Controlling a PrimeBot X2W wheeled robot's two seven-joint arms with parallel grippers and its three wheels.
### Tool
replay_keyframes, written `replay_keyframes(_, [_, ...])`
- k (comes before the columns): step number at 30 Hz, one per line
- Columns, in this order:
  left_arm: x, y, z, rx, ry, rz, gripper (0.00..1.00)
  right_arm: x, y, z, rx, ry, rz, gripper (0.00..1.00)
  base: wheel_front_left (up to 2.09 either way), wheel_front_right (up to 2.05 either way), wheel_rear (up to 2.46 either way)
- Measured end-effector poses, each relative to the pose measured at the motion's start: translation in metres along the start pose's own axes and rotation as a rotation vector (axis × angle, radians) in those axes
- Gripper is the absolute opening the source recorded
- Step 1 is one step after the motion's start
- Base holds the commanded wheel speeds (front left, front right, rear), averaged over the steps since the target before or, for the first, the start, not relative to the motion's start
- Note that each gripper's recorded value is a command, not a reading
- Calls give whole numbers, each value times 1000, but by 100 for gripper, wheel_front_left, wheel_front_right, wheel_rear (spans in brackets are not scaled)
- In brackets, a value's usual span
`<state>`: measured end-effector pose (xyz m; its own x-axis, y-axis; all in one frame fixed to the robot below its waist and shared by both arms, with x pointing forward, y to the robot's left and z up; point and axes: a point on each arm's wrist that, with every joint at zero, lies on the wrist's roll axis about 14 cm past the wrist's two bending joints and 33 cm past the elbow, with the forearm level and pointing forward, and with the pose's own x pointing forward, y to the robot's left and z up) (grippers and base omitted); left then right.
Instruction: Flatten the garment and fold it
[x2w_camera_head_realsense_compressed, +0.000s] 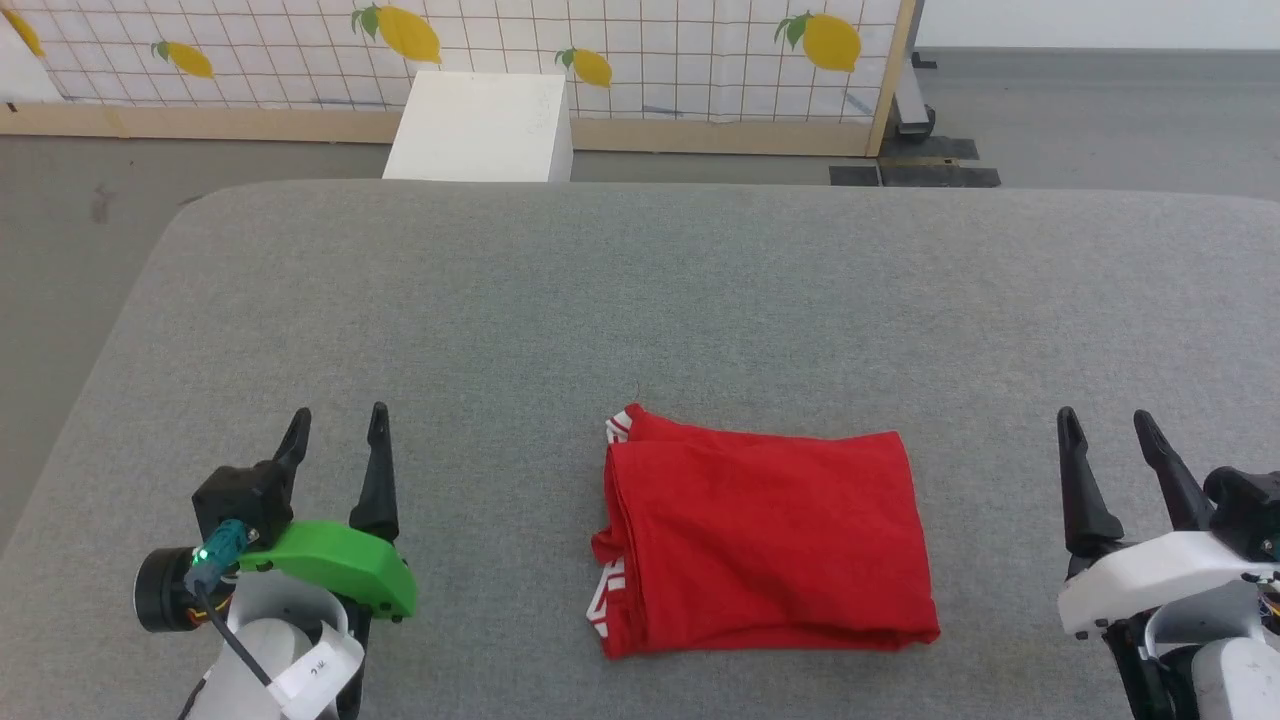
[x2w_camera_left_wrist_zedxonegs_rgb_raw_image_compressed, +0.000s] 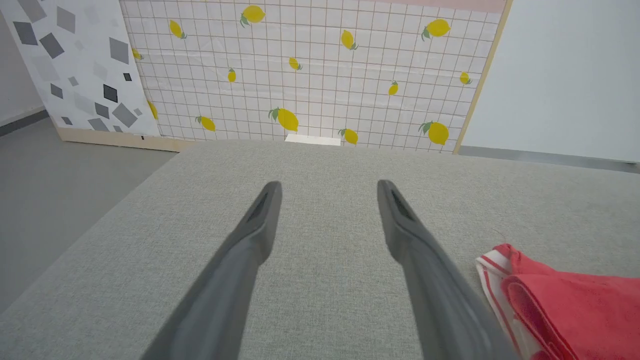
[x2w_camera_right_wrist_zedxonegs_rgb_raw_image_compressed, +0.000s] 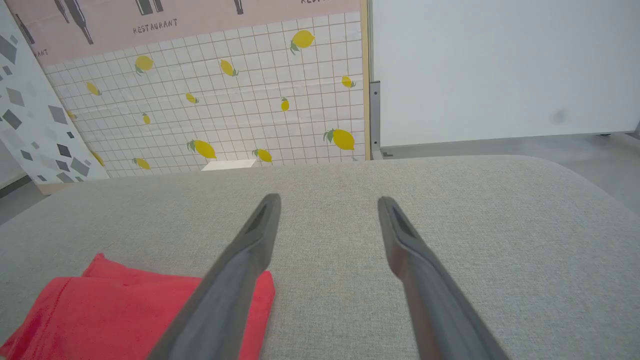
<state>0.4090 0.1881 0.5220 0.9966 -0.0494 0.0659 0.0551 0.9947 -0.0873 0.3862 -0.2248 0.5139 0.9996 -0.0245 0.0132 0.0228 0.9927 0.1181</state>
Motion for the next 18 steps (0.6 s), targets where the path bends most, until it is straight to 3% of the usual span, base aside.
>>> replay_keyframes(18, [1, 0, -3, 19, 11, -1, 100, 2, 1, -3, -5, 13, -1, 100, 0, 0, 0])
